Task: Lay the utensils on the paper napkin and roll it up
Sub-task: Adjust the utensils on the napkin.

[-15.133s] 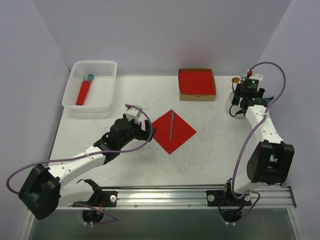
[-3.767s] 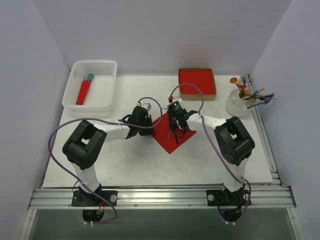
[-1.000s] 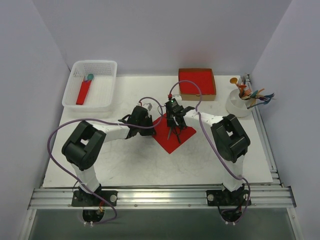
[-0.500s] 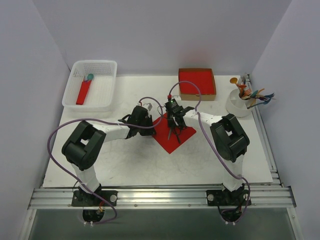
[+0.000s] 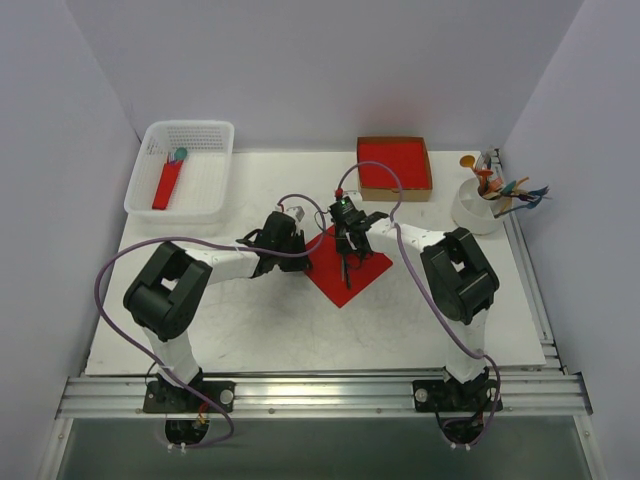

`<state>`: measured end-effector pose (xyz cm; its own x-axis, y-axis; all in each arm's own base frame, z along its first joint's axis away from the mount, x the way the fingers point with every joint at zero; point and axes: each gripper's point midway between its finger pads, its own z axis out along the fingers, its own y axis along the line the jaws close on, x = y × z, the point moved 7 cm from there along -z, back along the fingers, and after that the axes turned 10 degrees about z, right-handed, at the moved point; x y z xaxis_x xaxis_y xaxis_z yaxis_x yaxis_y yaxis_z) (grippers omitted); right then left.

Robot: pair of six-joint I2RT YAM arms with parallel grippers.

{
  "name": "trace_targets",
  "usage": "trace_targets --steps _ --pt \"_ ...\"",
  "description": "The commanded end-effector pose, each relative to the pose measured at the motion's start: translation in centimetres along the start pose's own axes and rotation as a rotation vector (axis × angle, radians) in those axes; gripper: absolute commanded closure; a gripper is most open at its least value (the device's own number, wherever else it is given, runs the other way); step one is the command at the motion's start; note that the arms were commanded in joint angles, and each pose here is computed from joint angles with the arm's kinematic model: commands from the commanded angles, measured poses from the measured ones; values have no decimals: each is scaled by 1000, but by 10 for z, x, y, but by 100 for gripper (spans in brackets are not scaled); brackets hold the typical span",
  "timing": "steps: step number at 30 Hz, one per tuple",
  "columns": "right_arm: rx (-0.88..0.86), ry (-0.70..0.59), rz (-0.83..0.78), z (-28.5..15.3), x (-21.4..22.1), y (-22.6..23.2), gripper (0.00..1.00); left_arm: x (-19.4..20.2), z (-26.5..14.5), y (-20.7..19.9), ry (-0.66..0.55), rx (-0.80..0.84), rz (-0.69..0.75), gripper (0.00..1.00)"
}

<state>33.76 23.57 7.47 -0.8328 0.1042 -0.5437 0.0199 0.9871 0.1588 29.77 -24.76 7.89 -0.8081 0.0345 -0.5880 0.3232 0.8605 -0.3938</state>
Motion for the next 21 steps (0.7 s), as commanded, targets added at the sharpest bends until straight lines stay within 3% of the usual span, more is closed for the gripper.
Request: trace_targets --steps 1,21 --pt "-3 -16 10 -9 -10 9 100 -15 -11 -9 -56 40 20 98" --pt "32 -16 98 -15 -22 20 100 -16 -11 -10 -54 44 20 97"
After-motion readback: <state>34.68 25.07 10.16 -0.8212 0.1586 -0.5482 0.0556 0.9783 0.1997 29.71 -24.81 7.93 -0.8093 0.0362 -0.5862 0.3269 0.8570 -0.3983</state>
